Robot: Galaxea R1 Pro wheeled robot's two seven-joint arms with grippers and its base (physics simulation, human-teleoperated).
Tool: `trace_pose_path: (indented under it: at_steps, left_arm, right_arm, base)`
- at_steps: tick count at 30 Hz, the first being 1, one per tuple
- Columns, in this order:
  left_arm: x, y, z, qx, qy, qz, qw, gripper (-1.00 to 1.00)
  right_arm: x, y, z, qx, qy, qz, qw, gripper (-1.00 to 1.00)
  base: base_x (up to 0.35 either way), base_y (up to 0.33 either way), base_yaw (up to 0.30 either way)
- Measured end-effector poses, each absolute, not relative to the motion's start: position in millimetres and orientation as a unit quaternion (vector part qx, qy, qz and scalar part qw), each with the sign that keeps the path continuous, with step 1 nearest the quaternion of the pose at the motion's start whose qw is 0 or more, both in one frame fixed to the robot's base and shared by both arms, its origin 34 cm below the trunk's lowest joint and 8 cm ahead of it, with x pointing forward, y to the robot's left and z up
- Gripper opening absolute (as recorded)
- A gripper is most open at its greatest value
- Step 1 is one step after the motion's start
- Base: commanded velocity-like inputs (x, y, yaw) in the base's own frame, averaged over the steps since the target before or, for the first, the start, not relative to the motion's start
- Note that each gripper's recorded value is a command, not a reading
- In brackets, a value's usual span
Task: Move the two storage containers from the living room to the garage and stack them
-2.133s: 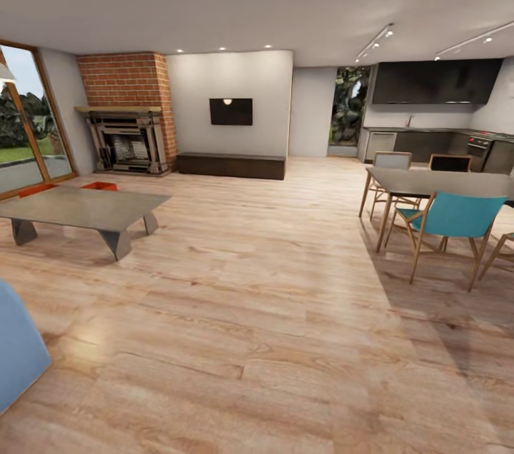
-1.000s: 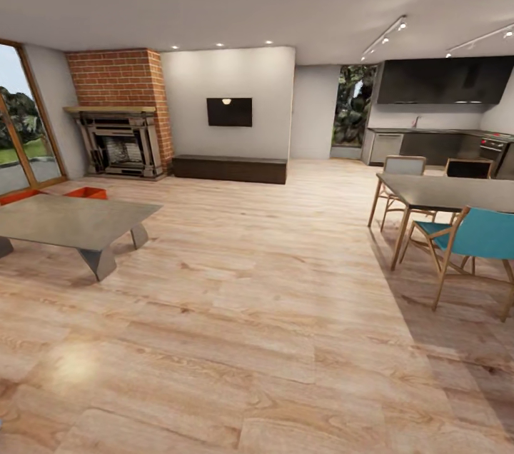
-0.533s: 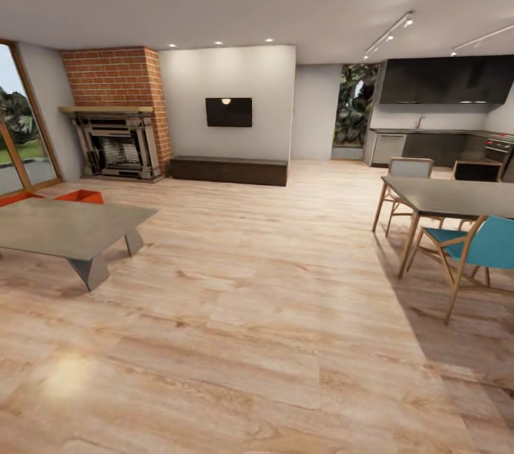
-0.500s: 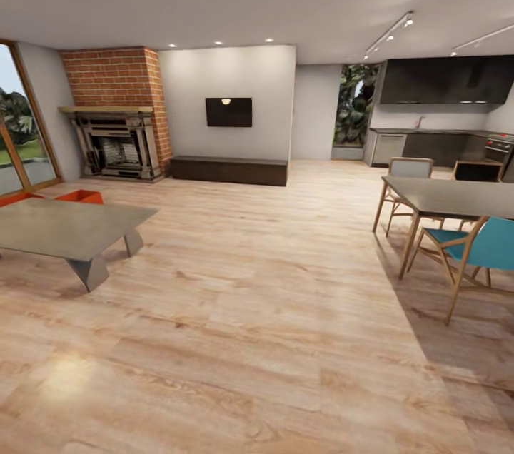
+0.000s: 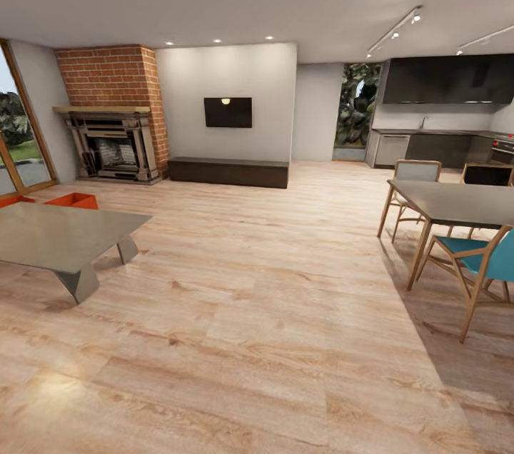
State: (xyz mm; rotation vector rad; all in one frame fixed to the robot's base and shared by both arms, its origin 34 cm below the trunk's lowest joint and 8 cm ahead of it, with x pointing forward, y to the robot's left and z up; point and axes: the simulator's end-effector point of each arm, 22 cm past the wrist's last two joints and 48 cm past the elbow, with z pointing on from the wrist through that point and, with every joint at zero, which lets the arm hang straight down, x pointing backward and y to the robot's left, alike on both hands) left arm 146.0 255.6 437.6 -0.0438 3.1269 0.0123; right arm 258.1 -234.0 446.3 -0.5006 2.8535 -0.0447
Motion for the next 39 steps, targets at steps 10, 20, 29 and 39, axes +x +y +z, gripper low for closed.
trace_pose_path:
  at_steps: [10, 20, 29, 39]
  left_arm:
    - [145.8, 255.6, 437.6, -0.014, 1.0, 0.004, 0.007, 1.0]
    - [146.0, 255.6, 437.6, -0.014, 1.0, 0.004, 0.007, 1.0]
    - [145.8, 256.2, 437.6, -0.014, 1.0, 0.004, 0.007, 1.0]
    - [145.9, 256.2, 437.6, -0.014, 1.0, 0.004, 0.007, 1.0]
  right_arm:
    - [258.3, -234.6, 446.3, -0.171, 0.977, -0.016, 0.122, 1.0]
    - [258.5, -235.1, 446.3, -0.171, 0.977, -0.016, 0.122, 1.0]
    - [258.5, -235.1, 446.4, -0.172, 0.977, -0.016, 0.122, 1.0]
    - [258.5, -235.3, 446.4, -0.172, 0.977, -0.017, 0.122, 1.0]
  base:
    - [0.322, 0.0, 0.0]
    - [0.322, 0.0, 0.0]
    - [0.322, 0.0, 0.0]
    - [0.322, 0.0, 0.0]
